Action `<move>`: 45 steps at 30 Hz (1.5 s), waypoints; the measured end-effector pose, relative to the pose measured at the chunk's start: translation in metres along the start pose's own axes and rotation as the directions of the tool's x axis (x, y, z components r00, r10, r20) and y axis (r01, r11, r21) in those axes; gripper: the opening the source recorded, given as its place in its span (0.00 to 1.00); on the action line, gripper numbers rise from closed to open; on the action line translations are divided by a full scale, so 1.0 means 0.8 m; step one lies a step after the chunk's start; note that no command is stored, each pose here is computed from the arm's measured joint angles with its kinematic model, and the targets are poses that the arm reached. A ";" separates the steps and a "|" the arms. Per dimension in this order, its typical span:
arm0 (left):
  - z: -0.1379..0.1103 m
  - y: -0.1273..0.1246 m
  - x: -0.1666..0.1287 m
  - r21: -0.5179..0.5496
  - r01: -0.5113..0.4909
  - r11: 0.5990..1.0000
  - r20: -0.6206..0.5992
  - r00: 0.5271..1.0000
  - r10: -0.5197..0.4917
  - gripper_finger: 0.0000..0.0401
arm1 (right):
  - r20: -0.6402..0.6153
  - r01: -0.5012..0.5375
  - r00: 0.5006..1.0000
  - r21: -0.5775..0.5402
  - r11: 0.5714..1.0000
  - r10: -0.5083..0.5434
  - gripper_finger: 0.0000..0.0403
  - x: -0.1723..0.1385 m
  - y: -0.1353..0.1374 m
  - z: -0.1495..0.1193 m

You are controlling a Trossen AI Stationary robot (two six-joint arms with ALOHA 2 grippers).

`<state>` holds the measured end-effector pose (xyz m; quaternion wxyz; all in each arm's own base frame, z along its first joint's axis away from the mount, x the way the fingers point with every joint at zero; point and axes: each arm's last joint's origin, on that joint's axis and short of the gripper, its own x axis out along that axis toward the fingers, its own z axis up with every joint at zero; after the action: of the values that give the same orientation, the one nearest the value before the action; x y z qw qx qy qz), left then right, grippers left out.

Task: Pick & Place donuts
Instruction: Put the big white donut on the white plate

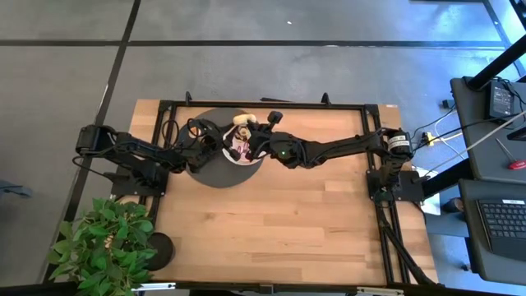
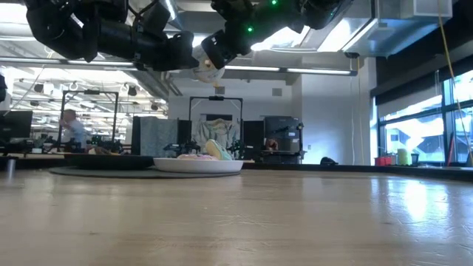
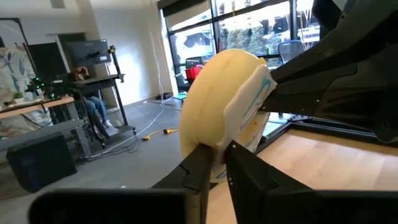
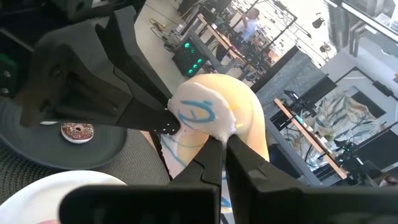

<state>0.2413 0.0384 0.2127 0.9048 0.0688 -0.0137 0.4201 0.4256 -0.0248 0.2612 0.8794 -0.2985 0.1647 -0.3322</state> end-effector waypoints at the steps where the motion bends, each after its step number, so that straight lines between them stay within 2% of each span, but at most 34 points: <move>1: 0.000 0.000 0.000 0.000 0.001 1.000 0.000 1.000 -0.001 0.09 | 0.000 0.000 1.000 -0.001 1.000 0.000 0.03 0.000 0.000 0.000; 7: 0.000 0.000 0.000 0.000 0.002 1.000 0.000 1.000 -0.002 0.04 | -0.007 -0.006 1.000 -0.016 1.000 0.005 0.09 0.000 0.001 -0.001; 12: -0.001 0.001 0.000 -0.032 -0.034 0.999 -0.010 0.999 0.034 0.03 | -0.016 -0.026 1.000 -0.010 1.000 0.026 0.22 -0.003 -0.001 0.000; 17: -0.003 0.001 0.000 -0.039 -0.032 0.999 -0.023 0.999 0.031 0.03 | -0.030 -0.036 0.999 -0.009 0.999 0.036 0.35 -0.014 -0.019 0.008; 21: -0.006 0.006 0.000 -0.057 -0.051 0.997 -0.072 0.996 0.047 0.03 | -0.120 -0.093 0.988 0.001 0.996 0.093 0.39 -0.034 -0.039 0.008; 24: -0.011 0.017 0.000 -0.120 0.016 0.993 -0.158 0.987 -0.035 0.02 | -0.180 -0.183 0.966 0.041 0.982 0.188 0.38 -0.053 -0.056 0.005; 28: -0.018 0.042 0.000 -0.275 0.133 0.952 -0.299 0.929 -0.216 0.01 | -0.252 -0.257 0.929 0.093 0.962 0.272 0.35 -0.071 -0.075 -0.001; 30: -0.022 0.055 -0.002 -0.350 0.194 0.916 -0.370 0.870 -0.326 0.01 | -0.285 -0.260 0.917 0.102 0.960 0.278 0.33 -0.077 -0.082 -0.004; 32: -0.026 0.066 -0.006 -0.411 0.267 0.872 -0.432 0.785 -0.444 0.01 | -0.312 -0.262 0.907 0.109 0.959 0.283 0.32 -0.080 -0.086 -0.007; 34: -0.031 0.076 -0.010 -0.460 0.304 0.835 -0.478 0.708 -0.521 0.01 | -0.330 -0.266 0.899 0.107 0.958 0.287 0.31 -0.082 -0.086 -0.010; 36: -0.034 0.086 -0.012 -0.476 0.286 0.832 -0.507 0.683 -0.525 0.01 | -0.335 -0.266 0.897 0.113 0.957 0.289 0.30 -0.083 -0.086 -0.010; 41: -0.046 0.110 -0.009 -0.479 0.130 0.868 -0.597 0.676 -0.431 0.01 | -0.346 -0.269 0.892 0.113 0.956 0.292 0.29 -0.083 -0.085 -0.012; 45: -0.058 0.121 0.000 -0.509 0.092 0.856 -0.620 0.651 -0.438 0.01 | -0.346 -0.269 0.892 0.113 0.957 0.291 0.29 -0.083 -0.086 -0.012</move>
<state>0.1659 0.1067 0.1780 0.8809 -0.3019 0.2577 0.2577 0.3394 -0.0245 0.3033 0.8819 -0.1786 0.3535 -0.2558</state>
